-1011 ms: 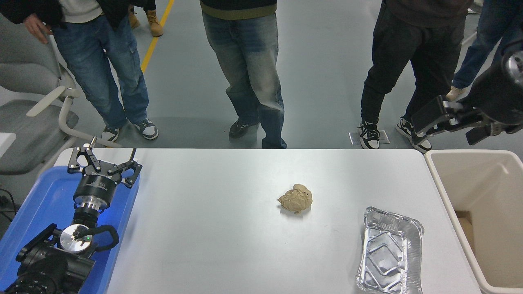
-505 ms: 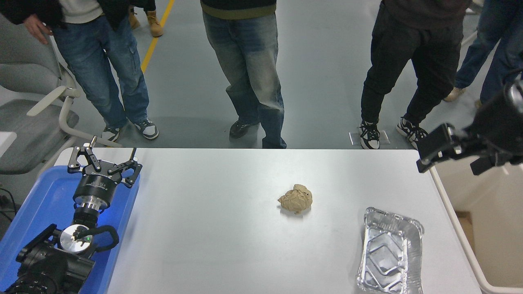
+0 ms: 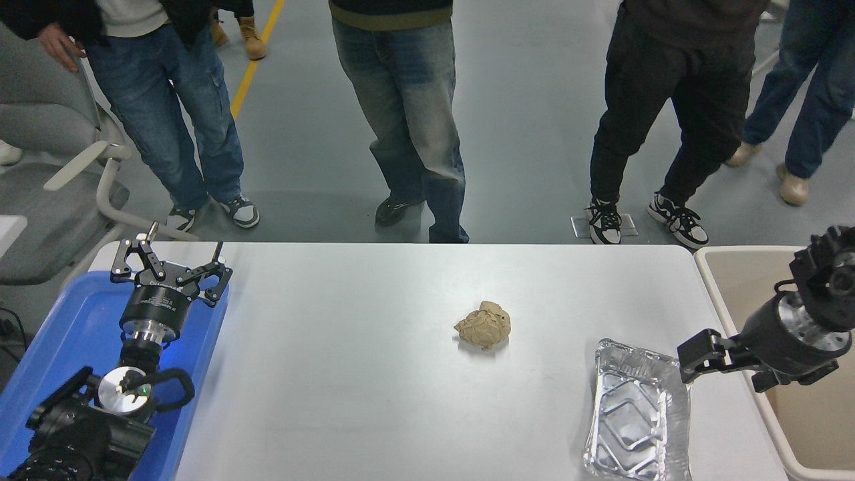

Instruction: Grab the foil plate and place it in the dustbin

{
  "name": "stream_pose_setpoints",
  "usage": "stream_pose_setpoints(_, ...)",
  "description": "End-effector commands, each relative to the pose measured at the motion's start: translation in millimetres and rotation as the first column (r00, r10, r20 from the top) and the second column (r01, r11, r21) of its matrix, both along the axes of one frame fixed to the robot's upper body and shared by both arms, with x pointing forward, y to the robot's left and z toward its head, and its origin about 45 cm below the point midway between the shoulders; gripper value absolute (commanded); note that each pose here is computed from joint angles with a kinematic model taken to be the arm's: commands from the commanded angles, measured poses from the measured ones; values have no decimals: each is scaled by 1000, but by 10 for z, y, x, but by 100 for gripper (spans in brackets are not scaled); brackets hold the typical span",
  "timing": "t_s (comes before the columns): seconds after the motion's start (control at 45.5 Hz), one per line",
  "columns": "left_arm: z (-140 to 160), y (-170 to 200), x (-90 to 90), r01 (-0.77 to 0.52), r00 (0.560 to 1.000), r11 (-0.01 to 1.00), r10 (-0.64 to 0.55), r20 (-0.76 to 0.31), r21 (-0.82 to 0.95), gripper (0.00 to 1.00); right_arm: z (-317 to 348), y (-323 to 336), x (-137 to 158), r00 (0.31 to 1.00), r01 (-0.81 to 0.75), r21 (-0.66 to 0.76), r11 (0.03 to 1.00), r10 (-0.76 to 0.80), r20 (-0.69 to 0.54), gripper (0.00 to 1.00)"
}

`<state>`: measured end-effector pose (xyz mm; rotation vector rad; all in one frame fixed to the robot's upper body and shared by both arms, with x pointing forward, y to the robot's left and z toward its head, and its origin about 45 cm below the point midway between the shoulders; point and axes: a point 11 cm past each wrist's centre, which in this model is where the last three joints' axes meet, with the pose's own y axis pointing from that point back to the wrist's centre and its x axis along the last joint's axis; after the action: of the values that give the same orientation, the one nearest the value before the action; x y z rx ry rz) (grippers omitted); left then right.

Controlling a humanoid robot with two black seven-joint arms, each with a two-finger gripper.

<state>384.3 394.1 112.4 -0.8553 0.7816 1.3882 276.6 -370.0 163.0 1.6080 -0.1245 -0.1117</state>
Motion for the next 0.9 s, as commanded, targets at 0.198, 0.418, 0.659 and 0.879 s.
stream_pose_setpoints(0.198, 1, -5, 3, 3, 1000, 1000, -3, 0, 1, 99, -928, -17, -172, 999, 47, -3, 999, -47, 27, 100)
stream_pose_setpoints(0.418, 1, -5, 3, 3, 1000, 1000, -3, 0, 1, 99, -1089, 18, -217, 996, 68, 2, 998, -68, 50, 100)
stream_pose_setpoints(0.659, -5, -3, -3, 2, 1000, 1000, -2, -2, 1, 99, -1099, -13, -163, 995, 22, -14, 1000, -21, 96, 26)
stream_pose_setpoints(0.879, 1, -5, 3, 3, 1000, 1000, -3, 0, 1, 99, -1098, -14, -161, 995, 21, -15, 1000, -19, 97, 0)
